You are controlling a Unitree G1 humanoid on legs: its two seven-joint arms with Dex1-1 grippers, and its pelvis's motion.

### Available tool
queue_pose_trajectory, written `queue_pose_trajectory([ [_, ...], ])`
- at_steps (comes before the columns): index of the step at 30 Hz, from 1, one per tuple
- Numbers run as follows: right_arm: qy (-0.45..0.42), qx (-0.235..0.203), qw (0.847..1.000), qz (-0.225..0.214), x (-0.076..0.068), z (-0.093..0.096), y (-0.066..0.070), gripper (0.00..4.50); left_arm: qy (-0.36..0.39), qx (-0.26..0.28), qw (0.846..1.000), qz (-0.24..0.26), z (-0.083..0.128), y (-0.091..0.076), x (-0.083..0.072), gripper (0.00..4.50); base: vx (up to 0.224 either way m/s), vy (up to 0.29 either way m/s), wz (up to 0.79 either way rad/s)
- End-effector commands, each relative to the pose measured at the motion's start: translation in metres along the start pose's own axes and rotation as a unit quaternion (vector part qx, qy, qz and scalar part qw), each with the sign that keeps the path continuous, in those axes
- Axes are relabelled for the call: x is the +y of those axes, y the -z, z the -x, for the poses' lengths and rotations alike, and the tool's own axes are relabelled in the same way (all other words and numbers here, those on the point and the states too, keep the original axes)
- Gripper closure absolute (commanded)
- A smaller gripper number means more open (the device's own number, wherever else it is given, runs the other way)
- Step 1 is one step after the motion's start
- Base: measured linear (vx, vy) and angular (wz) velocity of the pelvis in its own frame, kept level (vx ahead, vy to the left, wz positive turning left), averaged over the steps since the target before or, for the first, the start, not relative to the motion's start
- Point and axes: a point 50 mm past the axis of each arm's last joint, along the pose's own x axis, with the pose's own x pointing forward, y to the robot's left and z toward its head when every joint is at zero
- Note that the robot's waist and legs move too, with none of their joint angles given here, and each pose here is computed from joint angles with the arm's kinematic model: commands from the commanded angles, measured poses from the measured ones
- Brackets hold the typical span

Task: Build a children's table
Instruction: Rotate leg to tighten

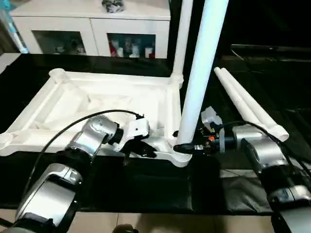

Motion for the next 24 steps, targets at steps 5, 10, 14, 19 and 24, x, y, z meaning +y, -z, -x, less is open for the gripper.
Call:
queue_pose_trajectory([
  [5, 0.1, -0.048, 0.987, -0.116, 0.007, -0.048, 0.011, 2.44, -0.145, -0.093, 0.982, 0.075, -0.009, -0.033, 0.014, 4.5, 0.0, 0.0, 0.0],
  [10, 0.186, -0.049, 0.968, -0.163, 0.007, -0.096, -0.002, 2.44, -0.202, -0.112, 0.968, 0.103, -0.029, -0.06, 0.012, 4.5, 0.0, 0.0, 0.0],
  [14, 0.201, -0.043, 0.965, -0.16, 0.009, -0.11, -0.008, 2.44, -0.2, -0.118, 0.967, 0.1, -0.038, -0.071, 0.007, 4.5, 0.0, 0.0, 0.0],
  [19, 0.223, -0.045, 0.962, -0.153, 0.003, -0.104, -0.006, 1.54, -0.22, -0.093, 0.967, 0.085, -0.028, -0.061, 0.01, 4.5, 0.0, 0.0, 0.0],
  [24, 0.225, -0.041, 0.968, -0.105, -0.005, -0.081, 0.0, 1.07, -0.225, -0.078, 0.968, 0.079, -0.014, -0.047, 0.013, 4.5, 0.0, 0.0, 0.0],
])
